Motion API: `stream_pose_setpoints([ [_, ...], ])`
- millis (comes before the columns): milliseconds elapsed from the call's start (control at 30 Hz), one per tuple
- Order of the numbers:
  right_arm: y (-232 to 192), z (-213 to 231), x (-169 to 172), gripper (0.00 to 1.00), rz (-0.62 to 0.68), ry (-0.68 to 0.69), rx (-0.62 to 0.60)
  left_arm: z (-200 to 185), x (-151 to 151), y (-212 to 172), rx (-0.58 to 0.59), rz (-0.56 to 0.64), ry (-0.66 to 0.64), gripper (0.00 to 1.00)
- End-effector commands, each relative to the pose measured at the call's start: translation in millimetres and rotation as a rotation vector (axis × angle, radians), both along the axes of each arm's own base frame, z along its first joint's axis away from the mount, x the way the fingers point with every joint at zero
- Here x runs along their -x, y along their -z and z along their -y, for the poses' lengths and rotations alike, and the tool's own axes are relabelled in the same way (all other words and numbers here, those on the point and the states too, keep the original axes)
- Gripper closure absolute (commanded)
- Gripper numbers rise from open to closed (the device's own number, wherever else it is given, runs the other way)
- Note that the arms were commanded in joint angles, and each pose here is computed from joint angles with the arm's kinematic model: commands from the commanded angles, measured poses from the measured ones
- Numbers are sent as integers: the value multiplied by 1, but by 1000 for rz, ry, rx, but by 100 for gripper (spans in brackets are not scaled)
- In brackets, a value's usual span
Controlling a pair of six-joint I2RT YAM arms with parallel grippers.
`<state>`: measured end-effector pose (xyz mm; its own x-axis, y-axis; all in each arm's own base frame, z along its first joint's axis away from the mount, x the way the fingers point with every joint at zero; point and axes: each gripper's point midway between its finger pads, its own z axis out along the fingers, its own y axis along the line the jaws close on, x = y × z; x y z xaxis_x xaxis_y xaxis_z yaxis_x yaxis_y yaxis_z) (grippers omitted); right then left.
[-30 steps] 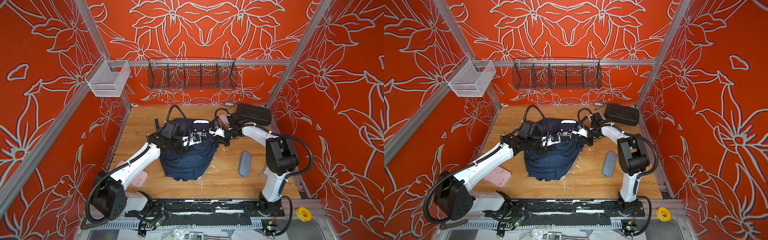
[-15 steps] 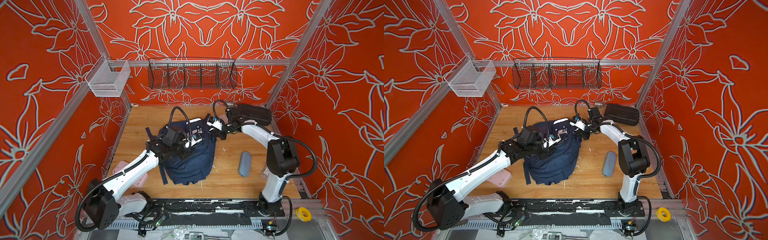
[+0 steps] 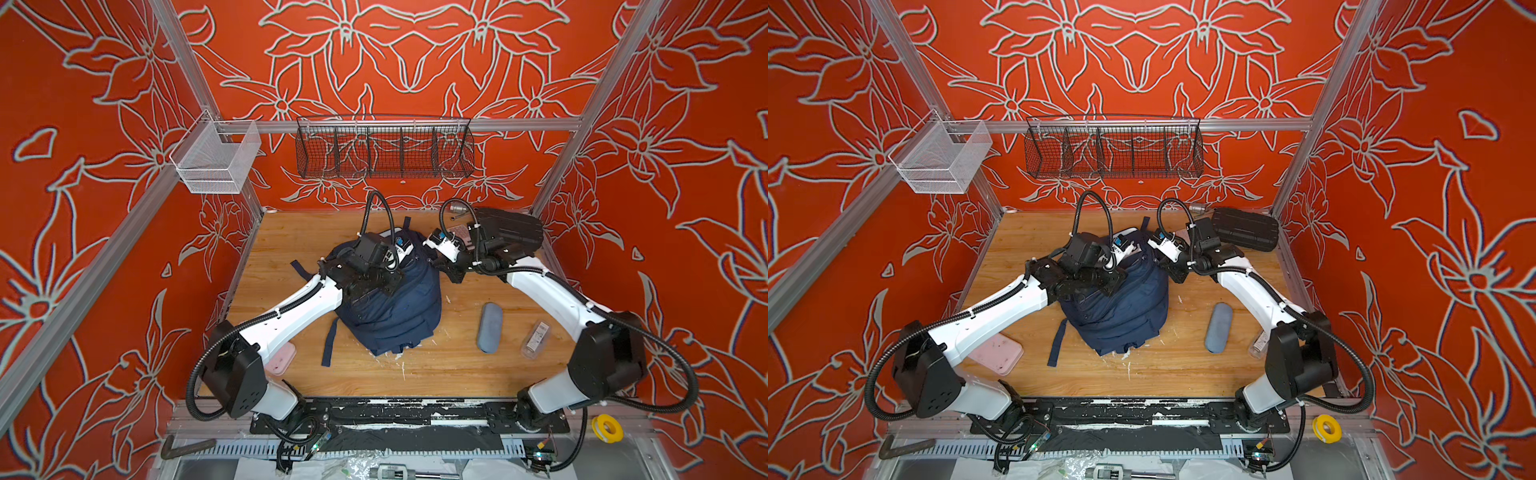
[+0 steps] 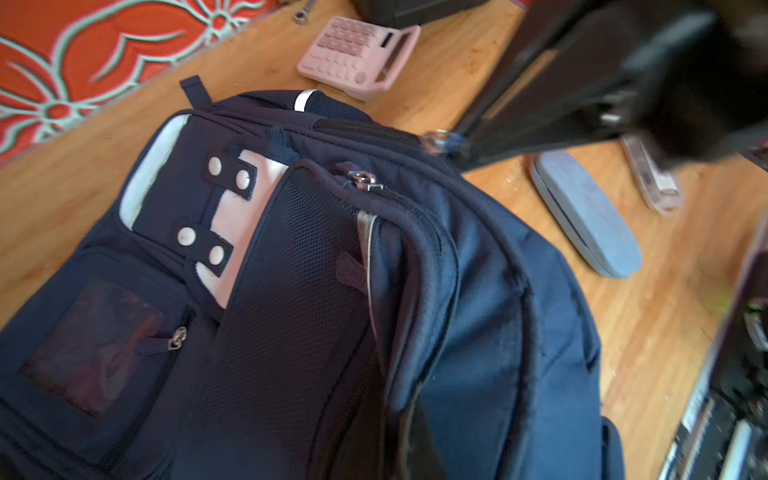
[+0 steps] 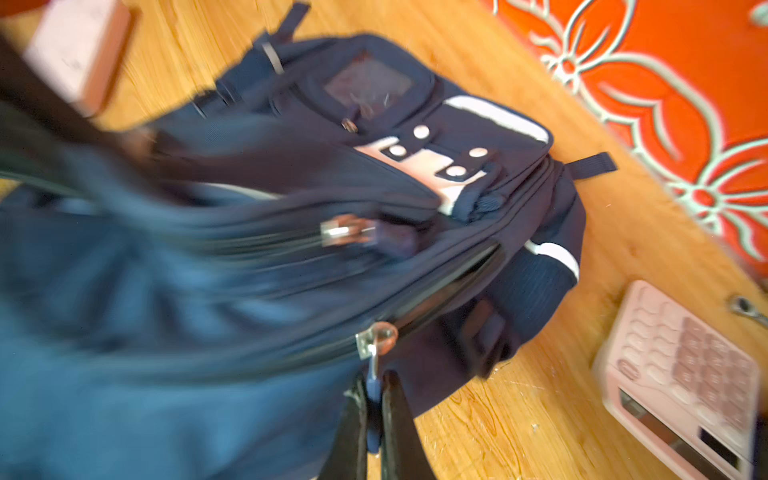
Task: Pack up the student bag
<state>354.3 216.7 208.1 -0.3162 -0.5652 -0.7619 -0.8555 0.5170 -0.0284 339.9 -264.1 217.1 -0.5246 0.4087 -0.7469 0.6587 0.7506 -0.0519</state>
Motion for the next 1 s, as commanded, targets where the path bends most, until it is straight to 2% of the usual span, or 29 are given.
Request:
stream_pose_setpoints([
  [0,-16,-8,16,100,-20,7,-27,-24,-7,7,-63,-21,-145,100],
  [167,-6,-29,42,100,-60,15,2,-20,-18,-5,8,-28,-230,100],
  [367,-14,-28,31,100,-27,201,-78,-16,-16,-13,46,-105,-267,100],
  [467,-17,-23,20,100,4,211,-36,-17,-5,-19,74,-156,-276,100],
  [633,-29,-17,-4,100,47,195,84,-4,8,-21,219,-305,-328,100],
  [700,-34,-17,-9,100,77,188,104,9,7,-24,281,-347,-305,100],
  [767,-36,-18,-11,100,98,176,111,20,1,-31,343,-376,-318,100],
  [833,-34,-15,-14,100,101,183,137,35,-4,-43,401,-396,-275,100],
  [967,-34,-12,-12,100,100,186,162,37,-23,-58,451,-432,-334,100],
])
